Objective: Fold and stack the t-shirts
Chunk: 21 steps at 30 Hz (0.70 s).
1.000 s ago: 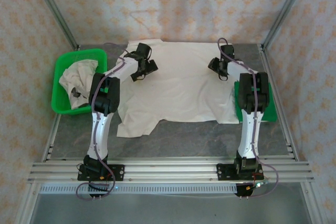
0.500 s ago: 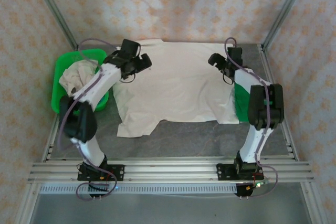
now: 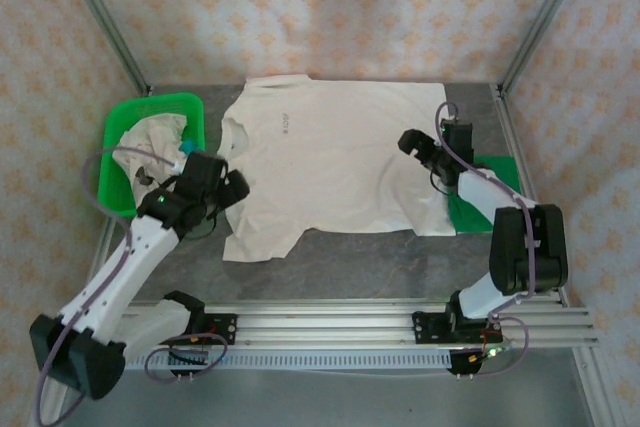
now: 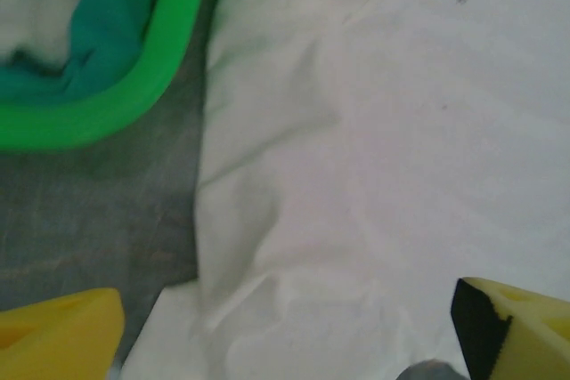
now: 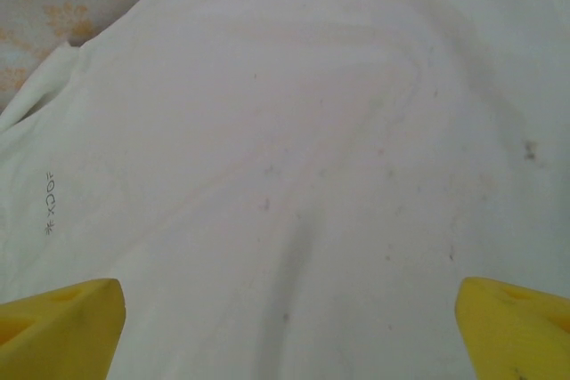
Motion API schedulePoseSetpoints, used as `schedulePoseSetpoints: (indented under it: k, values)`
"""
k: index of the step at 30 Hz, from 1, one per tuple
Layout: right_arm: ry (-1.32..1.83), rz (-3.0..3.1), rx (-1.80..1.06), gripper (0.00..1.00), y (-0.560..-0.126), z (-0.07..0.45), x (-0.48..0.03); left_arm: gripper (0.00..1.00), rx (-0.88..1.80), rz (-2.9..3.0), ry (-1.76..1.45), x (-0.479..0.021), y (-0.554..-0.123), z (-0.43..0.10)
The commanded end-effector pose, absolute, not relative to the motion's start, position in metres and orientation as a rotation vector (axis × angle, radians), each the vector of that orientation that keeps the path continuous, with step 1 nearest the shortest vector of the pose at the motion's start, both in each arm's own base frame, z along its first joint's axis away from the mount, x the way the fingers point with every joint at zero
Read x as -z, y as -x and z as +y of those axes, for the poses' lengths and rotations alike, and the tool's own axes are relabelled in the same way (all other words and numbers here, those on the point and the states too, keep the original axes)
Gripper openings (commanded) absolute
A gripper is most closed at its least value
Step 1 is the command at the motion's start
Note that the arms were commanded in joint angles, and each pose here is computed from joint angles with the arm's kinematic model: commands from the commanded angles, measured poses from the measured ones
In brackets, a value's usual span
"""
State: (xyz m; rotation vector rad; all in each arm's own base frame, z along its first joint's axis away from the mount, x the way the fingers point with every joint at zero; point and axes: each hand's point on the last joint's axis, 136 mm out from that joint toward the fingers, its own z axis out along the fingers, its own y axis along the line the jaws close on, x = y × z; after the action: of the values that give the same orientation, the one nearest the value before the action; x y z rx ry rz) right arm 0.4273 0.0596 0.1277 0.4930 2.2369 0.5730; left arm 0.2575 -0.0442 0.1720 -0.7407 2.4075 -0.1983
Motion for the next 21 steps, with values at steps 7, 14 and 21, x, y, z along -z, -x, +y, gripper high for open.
schedulePoseSetpoints:
  k: [7,14,21]
  values:
    - [-0.514,2.222,-0.6,0.94,-0.409,0.059,-0.138,0.63,0.25,2.593,0.948,-0.091,-0.182,-0.044]
    - [-0.523,2.227,-0.595,0.94,-0.404,0.057,-0.141,0.54,0.191,2.634,0.965,-0.053,-0.184,-0.043]
    - [-0.529,2.236,-0.584,0.93,-0.401,0.056,-0.142,0.51,0.137,2.696,0.984,-0.027,-0.196,-0.047]
